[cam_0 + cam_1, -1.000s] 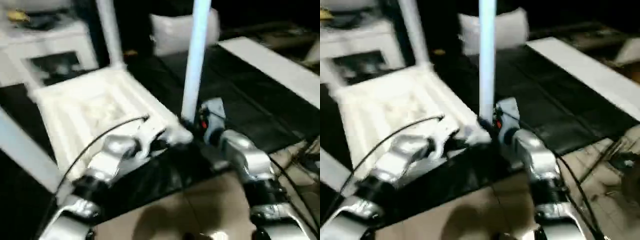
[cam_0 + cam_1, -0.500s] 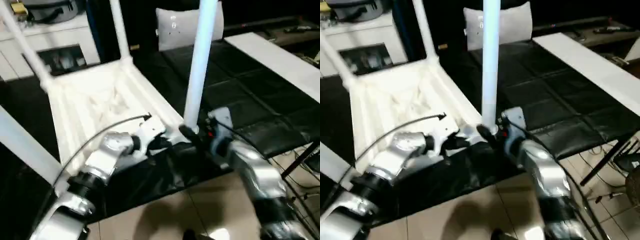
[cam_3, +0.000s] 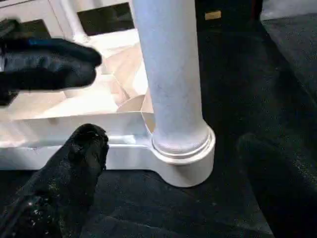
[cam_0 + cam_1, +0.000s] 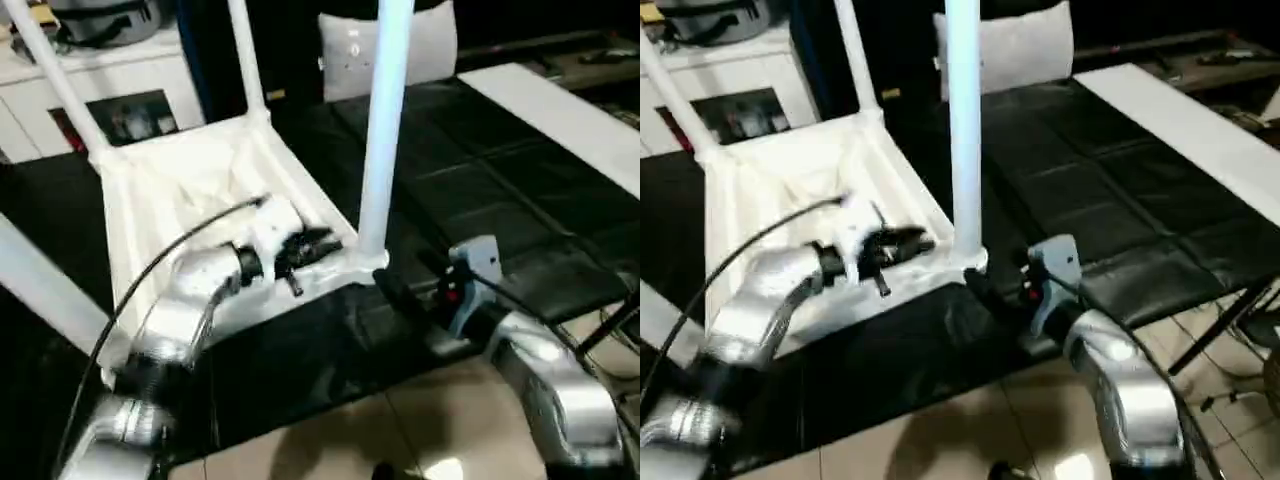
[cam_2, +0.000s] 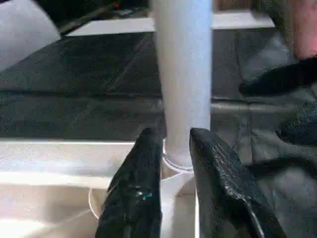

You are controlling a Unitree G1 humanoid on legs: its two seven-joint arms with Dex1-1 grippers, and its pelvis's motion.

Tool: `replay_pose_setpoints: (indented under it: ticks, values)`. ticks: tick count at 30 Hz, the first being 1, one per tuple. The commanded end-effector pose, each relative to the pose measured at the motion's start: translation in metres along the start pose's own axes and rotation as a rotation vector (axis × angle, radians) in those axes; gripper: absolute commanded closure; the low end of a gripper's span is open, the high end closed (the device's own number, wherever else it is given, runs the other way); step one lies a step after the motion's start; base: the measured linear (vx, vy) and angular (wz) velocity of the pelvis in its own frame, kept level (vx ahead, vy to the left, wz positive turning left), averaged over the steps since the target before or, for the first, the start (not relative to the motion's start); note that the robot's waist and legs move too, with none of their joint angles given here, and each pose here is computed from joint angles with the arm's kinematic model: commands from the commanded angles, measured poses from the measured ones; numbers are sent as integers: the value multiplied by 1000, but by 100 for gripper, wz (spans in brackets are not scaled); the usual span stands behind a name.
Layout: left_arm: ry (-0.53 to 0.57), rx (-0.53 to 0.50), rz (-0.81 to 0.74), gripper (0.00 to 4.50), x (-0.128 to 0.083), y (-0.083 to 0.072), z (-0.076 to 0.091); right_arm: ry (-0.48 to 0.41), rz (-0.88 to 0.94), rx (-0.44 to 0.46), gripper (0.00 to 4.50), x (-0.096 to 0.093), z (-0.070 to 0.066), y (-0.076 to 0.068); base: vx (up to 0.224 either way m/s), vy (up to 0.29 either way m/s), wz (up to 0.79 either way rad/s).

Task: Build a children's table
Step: Rotate leg to tighten

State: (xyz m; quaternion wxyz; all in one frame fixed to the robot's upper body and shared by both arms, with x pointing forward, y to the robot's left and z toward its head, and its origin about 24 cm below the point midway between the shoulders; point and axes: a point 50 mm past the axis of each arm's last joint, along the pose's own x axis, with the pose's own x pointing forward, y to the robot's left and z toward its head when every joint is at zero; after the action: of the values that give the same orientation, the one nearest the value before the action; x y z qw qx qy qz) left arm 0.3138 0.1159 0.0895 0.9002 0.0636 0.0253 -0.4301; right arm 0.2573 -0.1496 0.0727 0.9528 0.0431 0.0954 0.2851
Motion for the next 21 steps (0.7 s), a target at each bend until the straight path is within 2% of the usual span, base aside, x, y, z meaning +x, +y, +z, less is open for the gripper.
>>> replay_pose_setpoints:
  ticks: [1,5,7,8,9,12,13,16,18,20,21]
  values:
    - [-27,-72,161,306,-14,6,2,-4,-18,-21,0,-1,4,6,0,0,0]
    - [-42,-114,335,264,-31,-5,0,16,-55,-55,0,-3,4,8,4,-32,25]
    - [51,-62,460,254,-45,-17,-10,4,-46,-62,0,-2,6,15,22,-64,53]
    - [63,-51,469,254,-45,-18,-11,4,-43,-62,0,-1,6,16,27,-102,59]
    - [77,-37,477,229,-46,-19,-13,4,-39,-59,0,0,6,17,27,-193,75]
    - [96,-69,490,222,-48,-24,-20,14,-22,-72,0,3,3,17,23,-249,80]
    - [119,-77,474,199,-50,-29,-25,16,-29,-86,0,4,1,15,5,-273,74]
    - [136,-109,493,181,-57,-32,-27,-6,-55,-83,0,4,2,12,-52,-174,51]
    - [142,-134,520,166,-64,-28,-29,-35,-58,-36,0,5,3,14,-70,-131,50]
    - [112,-147,509,138,-68,-23,-26,-14,-20,-12,0,4,1,19,-77,-138,33]
    - [107,-129,497,138,-69,-22,-24,1,-10,-16,0,4,1,20,19,-164,37]
